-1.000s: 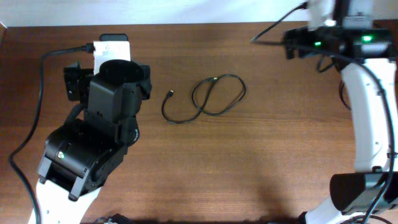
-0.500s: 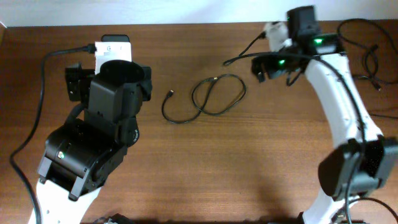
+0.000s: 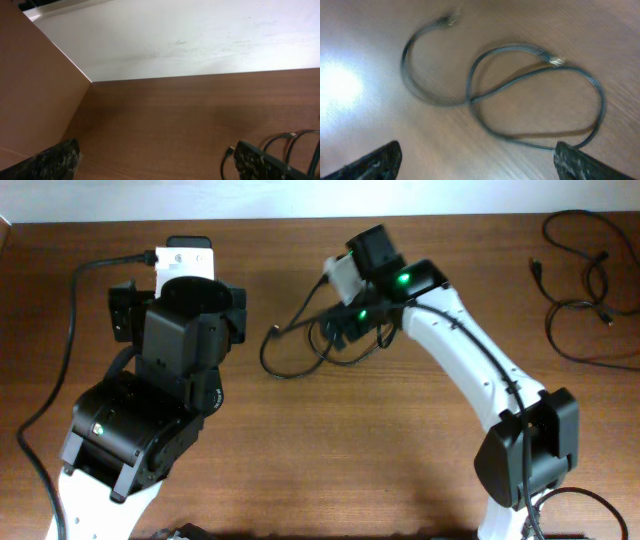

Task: Untangle cables
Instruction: 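Move the right gripper back to the last black cable in the center, then grasp the last black cable with the right gripper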

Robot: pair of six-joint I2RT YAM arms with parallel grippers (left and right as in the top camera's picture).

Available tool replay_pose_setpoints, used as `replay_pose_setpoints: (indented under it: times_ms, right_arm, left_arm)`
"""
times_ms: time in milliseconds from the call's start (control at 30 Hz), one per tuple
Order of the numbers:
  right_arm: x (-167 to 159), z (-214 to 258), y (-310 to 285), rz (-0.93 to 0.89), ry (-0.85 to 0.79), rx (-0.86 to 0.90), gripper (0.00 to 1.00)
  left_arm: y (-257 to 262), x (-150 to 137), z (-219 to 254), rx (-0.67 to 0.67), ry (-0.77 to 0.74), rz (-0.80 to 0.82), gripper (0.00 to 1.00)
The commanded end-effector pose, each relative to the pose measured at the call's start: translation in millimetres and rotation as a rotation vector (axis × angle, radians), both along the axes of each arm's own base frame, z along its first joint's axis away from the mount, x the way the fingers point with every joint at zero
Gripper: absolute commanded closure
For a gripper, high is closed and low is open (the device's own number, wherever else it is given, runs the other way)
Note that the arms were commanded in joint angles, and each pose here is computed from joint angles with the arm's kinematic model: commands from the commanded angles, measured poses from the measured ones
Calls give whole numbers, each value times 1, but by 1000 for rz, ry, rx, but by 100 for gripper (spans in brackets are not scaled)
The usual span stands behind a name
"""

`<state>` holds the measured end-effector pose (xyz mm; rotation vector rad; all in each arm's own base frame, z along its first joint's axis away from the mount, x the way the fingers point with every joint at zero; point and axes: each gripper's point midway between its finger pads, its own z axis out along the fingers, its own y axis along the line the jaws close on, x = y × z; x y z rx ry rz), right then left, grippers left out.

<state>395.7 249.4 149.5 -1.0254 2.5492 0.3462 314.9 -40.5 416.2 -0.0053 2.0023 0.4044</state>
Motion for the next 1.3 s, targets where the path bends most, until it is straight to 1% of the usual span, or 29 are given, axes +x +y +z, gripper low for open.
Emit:
replay_pose_setpoints:
  times_ms: [0, 33, 67, 133, 200, 267, 333, 367, 467, 567, 633, 833, 1033, 1267]
  right_arm:
    - [-29, -28, 2, 500, -42, -159, 20]
    - [-31, -33, 0, 583, -51, -182, 27]
    - [-27, -37, -2, 625, -65, -193, 32]
    - [-17, -38, -6, 662, -106, -201, 32]
    - [-10, -34, -2, 728, -162, -166, 32]
    - [-12, -36, 2, 814, -184, -141, 24]
    - [-10, -45, 1, 850, -182, -151, 22]
    - [-7, -49, -1, 844, -179, -150, 21]
    - [6, -67, -5, 813, -163, -82, 12]
    - [11, -86, -6, 797, -131, -13, 9]
    - [3, -108, -1, 795, -62, 32, 9]
    - [-25, -134, 26, 870, 15, 48, 10]
    - [-42, -135, 47, 924, 22, 41, 10]
    - [-42, -137, 46, 910, 33, 21, 10]
  left_arm:
    - [0, 1, 1, 4, 4, -10, 1]
    - [0, 1, 1, 4, 4, -10, 1]
    - [0, 1, 1, 4, 3, -10, 1]
    - [0, 1, 1, 4, 3, -10, 1]
    - [0, 1, 1, 5, 4, -10, 1]
    - [0, 1, 1, 5, 4, -9, 1]
    - [0, 1, 1, 4, 3, -10, 1]
    - [0, 1, 1, 4, 4, -10, 1]
    - [0, 1, 1, 4, 2, -9, 1]
    - [-1, 1, 3, 0, -4, -9, 1]
    - [-2, 3, 4, -4, -14, -9, 1]
    - [-6, 10, -3, 8, 10, -9, 1]
    - [-12, 23, -18, 30, 52, -9, 1]
    - [-13, 23, -14, 24, 35, -9, 1]
